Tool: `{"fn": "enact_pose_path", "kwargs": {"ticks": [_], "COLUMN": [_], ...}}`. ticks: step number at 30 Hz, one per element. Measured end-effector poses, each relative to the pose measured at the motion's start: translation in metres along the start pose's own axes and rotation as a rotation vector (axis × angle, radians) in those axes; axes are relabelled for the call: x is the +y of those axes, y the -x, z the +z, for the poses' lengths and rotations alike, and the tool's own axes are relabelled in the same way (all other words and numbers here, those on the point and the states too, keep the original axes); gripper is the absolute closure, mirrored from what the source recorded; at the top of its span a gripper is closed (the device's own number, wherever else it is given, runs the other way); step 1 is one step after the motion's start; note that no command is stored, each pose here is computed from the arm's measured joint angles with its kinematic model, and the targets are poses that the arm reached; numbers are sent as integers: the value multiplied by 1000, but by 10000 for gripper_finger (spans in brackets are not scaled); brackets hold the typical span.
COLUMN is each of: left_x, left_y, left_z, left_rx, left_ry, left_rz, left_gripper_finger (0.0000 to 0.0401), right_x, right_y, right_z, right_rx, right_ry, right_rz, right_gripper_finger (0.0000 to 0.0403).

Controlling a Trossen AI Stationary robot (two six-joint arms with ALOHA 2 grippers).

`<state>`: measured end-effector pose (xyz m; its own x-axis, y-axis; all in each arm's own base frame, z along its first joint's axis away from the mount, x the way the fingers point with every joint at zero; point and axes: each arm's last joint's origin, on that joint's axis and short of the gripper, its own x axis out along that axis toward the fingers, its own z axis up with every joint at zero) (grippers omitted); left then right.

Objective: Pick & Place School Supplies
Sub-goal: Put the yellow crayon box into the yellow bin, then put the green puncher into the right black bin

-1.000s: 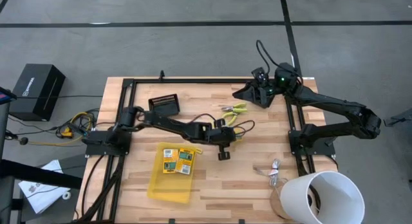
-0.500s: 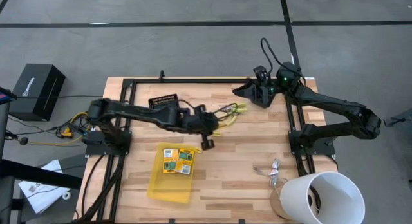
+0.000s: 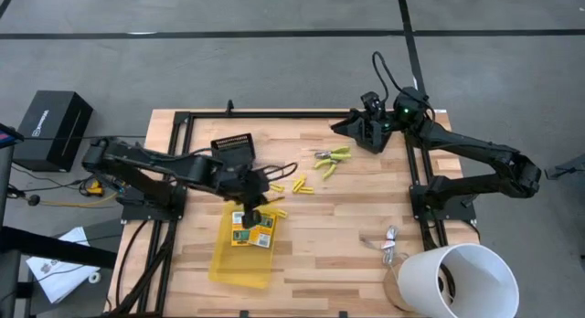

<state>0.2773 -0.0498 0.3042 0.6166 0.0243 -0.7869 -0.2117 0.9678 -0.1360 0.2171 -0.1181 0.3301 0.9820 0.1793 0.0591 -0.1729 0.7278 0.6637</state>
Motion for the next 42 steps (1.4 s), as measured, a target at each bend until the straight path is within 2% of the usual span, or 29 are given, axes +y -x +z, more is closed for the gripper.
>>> {"fn": "enact_pose_path", "kwargs": {"ticks": [7, 11, 15, 23, 28, 37, 40, 42], "left_x": [-22, -31, -28, -24, -23, -19, -16, -13], "left_y": [9, 9, -7, -41, -38, -13, -4, 3], "left_z": [-30, -40, -59, -93, -92, -85, -81, -73], "left_rx": [149, 173, 245, 346, 331, 257, 204, 115], "left_ry": [0, 16, 62, 164, 198, 355, 386, 419], "left_rz": [-50, -61, -59, -213, -221, -270, -284, -306], "left_gripper_finger": [400, 400, 399, 388, 361, 267, 244, 233], "right_x": [0, 0, 0, -2, -2, -1, -1, -1], "right_y": [0, 0, 0, 0, 0, 0, 0, -1], "right_z": [0, 0, -1, -2, -2, -2, -2, -3], "right_rx": [2, 4, 4, 16, 18, 30, 33, 40], "right_ry": [-5, -8, -7, -23, -31, -20, -11, 23], "right_rz": [-1, -4, -4, -14, -12, 8, 11, 10], "right_gripper_finger": [276, 276, 276, 276, 276, 276, 276, 276]}}
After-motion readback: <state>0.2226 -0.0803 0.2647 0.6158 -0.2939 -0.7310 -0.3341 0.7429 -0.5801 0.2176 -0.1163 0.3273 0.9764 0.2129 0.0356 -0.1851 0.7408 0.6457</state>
